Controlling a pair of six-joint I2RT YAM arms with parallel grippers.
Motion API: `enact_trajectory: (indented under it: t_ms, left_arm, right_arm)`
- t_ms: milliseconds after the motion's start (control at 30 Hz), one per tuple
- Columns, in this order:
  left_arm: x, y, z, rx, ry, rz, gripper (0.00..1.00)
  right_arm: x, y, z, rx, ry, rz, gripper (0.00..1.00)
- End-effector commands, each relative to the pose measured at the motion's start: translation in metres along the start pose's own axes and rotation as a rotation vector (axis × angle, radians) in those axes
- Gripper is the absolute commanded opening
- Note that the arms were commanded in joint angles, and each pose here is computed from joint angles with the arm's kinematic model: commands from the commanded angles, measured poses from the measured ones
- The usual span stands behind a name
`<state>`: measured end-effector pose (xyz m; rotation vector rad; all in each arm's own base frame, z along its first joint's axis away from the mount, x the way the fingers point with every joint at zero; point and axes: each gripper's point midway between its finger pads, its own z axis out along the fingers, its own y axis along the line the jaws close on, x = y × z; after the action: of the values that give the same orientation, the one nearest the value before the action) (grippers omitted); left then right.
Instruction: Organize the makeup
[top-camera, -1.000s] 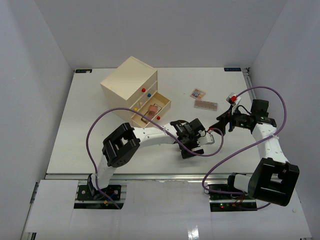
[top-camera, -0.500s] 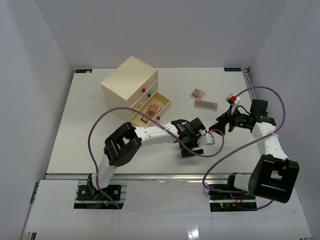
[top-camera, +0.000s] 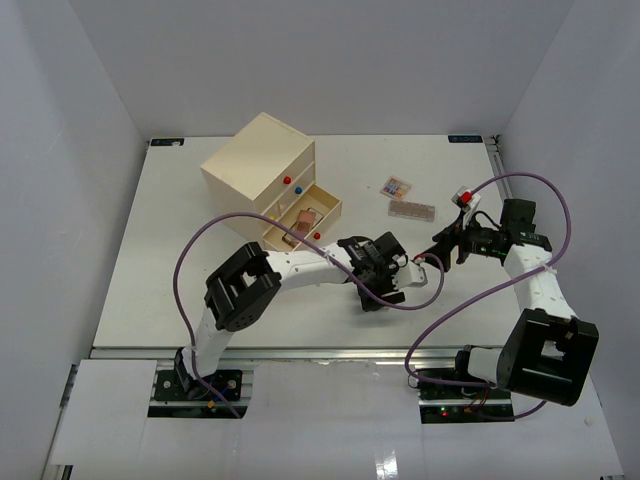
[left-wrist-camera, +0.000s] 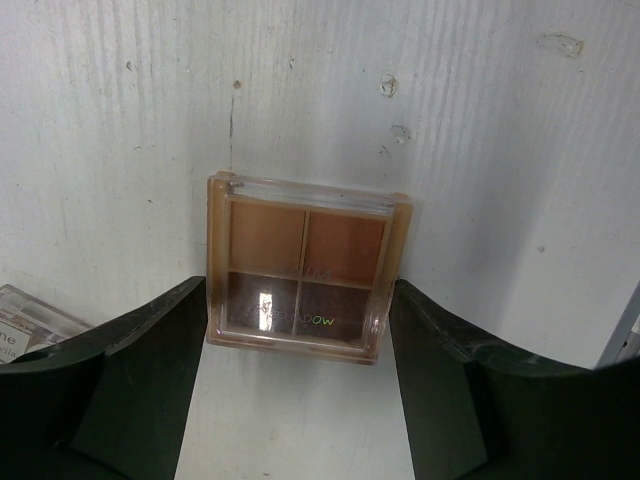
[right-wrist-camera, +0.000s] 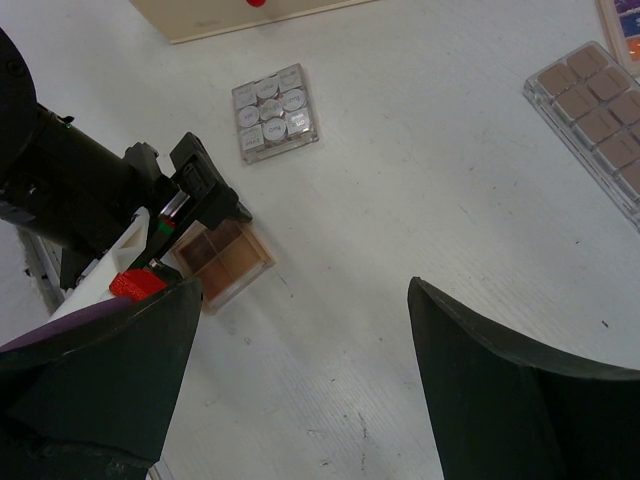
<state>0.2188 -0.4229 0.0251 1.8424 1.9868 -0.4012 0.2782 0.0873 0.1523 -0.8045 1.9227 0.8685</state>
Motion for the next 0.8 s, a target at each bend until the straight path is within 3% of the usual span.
enact_trajectory:
  t_ms: [0, 67, 200, 533, 667, 767]
  left_arm:
    - [0.026, -0.005, -0.009, 0.015, 0.053, -0.107, 0.2]
    - [0.027, -0.006, -0.014, 0.005, 0.049, -0.125, 0.08]
    - [0.025, -0.01, -0.031, -0.002, 0.017, -0.152, 0.0]
    - [0.01, -0.005, -0.091, -0.113, -0.11, -0.246, 0.0]
    - [-0.007, 0.03, -0.125, -0.303, -0.163, -0.294, 0.0]
    - [0.0, 0.075, -0.146, -0.523, -0.136, -0.344, 0.0]
  right_arm:
    - [-0.004, 0.012, 0.0, -0.047, -0.031, 0.009, 0.9]
    - [-0.005, 0.012, -0.001, -0.046, -0.032, 0.007, 0.9]
    - [-0.006, 0.013, -0.001, -0.049, -0.036, 0.003, 0.9]
    - [-0.012, 0.018, -0.004, -0.049, -0.051, -0.024, 0.9]
    - [-0.014, 0.021, -0.004, -0.059, -0.06, -0.027, 0.9]
    - [-0.015, 0.023, -0.005, -0.062, -0.067, -0.035, 0.9]
